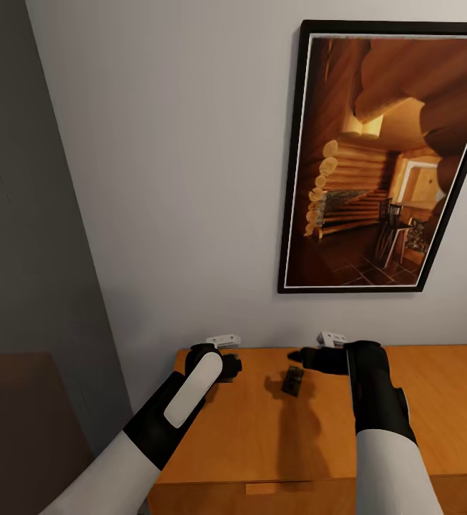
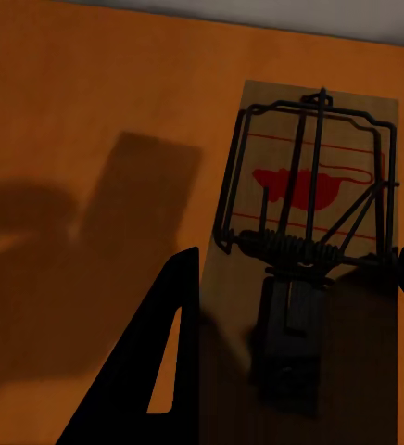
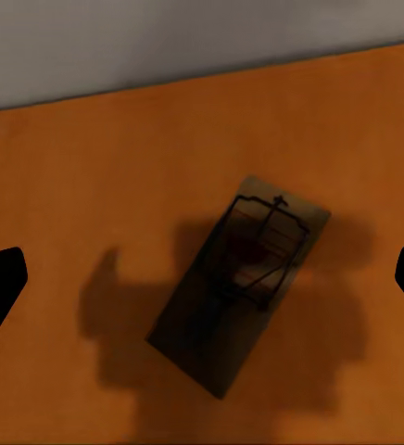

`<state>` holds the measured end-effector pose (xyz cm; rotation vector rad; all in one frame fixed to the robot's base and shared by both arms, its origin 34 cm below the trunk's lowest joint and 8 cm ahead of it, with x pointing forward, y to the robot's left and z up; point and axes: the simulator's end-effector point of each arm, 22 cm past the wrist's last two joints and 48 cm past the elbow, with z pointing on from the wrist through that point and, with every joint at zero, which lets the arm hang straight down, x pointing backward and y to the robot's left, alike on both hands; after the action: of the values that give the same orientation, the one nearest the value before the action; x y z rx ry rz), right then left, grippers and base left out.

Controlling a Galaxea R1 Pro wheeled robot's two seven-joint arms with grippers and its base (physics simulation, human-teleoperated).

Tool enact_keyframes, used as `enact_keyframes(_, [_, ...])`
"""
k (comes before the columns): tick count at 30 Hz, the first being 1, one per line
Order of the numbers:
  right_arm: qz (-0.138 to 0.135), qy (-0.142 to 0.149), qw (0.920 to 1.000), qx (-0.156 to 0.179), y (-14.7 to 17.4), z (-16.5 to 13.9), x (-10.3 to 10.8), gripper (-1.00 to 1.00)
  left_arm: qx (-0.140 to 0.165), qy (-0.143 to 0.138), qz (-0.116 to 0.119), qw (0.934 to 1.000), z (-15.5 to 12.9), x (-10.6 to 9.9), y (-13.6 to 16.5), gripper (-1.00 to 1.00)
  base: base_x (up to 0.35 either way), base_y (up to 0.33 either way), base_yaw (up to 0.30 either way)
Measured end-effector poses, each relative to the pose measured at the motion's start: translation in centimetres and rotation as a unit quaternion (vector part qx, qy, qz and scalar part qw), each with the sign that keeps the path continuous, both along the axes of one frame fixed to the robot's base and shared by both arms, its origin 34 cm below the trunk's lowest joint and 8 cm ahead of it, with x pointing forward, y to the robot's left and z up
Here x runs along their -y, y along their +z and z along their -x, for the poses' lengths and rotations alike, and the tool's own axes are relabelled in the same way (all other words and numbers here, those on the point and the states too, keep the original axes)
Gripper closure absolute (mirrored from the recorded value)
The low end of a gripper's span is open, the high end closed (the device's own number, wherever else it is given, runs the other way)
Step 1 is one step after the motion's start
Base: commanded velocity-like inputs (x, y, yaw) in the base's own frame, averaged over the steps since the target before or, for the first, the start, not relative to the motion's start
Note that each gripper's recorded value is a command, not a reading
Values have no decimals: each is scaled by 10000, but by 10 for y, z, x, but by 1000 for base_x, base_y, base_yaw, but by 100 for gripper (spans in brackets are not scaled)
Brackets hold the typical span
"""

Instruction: Take the four mousetraps from the cabinet in the bathroom and place them on the bathroom floor. Make sure all four end up on the same floor surface, and ensure that at least two of them are either under or directly next to the same bathroom sink.

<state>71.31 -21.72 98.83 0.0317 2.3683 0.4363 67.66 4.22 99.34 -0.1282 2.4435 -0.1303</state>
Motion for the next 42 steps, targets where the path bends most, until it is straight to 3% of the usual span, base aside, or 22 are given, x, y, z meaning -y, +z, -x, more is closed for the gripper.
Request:
enact_keyframes(8, [-236, 6, 9997, 95, 7, -2, -5, -100, -3, 3, -4, 10000, 0, 0, 0, 100, 0, 0, 0])
enact_keyframes(42, [-141, -9, 9999, 45, 2, -2, -4, -100, -24, 7, -13, 10000, 0, -1, -3, 100, 0, 0, 35])
